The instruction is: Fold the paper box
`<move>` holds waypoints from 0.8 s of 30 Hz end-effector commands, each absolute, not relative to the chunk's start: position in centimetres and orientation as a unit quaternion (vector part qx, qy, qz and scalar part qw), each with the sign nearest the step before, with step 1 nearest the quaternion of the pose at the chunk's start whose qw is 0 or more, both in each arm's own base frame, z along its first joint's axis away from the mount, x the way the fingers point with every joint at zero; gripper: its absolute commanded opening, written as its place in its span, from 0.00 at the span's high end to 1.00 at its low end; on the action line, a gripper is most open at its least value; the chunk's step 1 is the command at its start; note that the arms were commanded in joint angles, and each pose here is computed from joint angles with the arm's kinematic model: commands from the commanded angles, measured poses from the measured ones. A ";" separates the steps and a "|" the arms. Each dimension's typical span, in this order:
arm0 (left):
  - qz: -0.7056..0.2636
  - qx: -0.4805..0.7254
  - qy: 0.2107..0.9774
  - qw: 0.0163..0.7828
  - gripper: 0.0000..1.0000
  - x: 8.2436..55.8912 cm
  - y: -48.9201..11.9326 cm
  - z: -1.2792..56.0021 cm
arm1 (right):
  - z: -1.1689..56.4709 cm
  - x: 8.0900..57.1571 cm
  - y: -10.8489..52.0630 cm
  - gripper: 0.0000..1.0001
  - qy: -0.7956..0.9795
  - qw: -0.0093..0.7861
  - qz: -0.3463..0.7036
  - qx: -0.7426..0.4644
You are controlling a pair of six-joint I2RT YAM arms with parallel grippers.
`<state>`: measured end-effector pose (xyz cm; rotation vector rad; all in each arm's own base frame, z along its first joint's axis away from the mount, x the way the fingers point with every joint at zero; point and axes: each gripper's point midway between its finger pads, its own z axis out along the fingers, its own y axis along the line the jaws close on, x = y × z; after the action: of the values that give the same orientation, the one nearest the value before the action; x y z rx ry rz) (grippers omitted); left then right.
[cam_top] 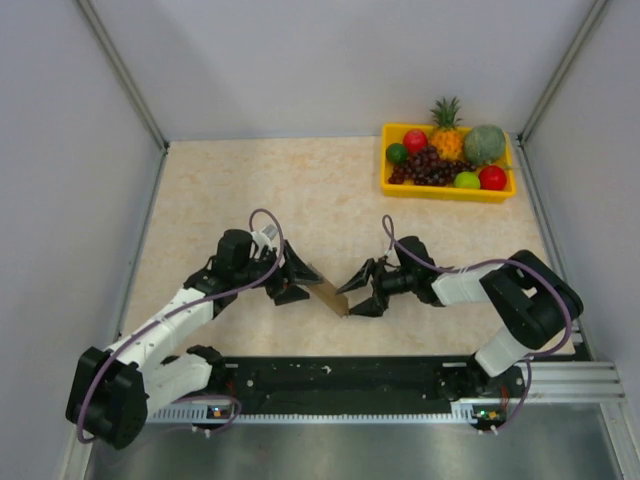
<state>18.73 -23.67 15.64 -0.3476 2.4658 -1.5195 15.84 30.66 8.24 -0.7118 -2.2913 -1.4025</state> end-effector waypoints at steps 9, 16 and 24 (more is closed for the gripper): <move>-0.515 -0.111 0.844 0.103 0.23 18.5 -24.5 16.1 | 13.4 21.9 29.8 0.41 -0.752 0.140 -0.587 -0.265; -0.414 -0.002 0.888 0.201 0.18 19.0 -21.6 16.2 | 15.5 23.0 27.3 0.36 -0.804 -0.016 -0.584 -0.107; -0.339 -0.011 0.890 0.306 0.22 20.8 -17.9 18.2 | 13.4 20.6 29.8 0.19 -0.845 -0.291 -0.316 0.318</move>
<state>19.23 -21.69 16.15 -0.0352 2.4619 -1.1895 22.81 31.71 17.30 0.4007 -3.0066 -1.6986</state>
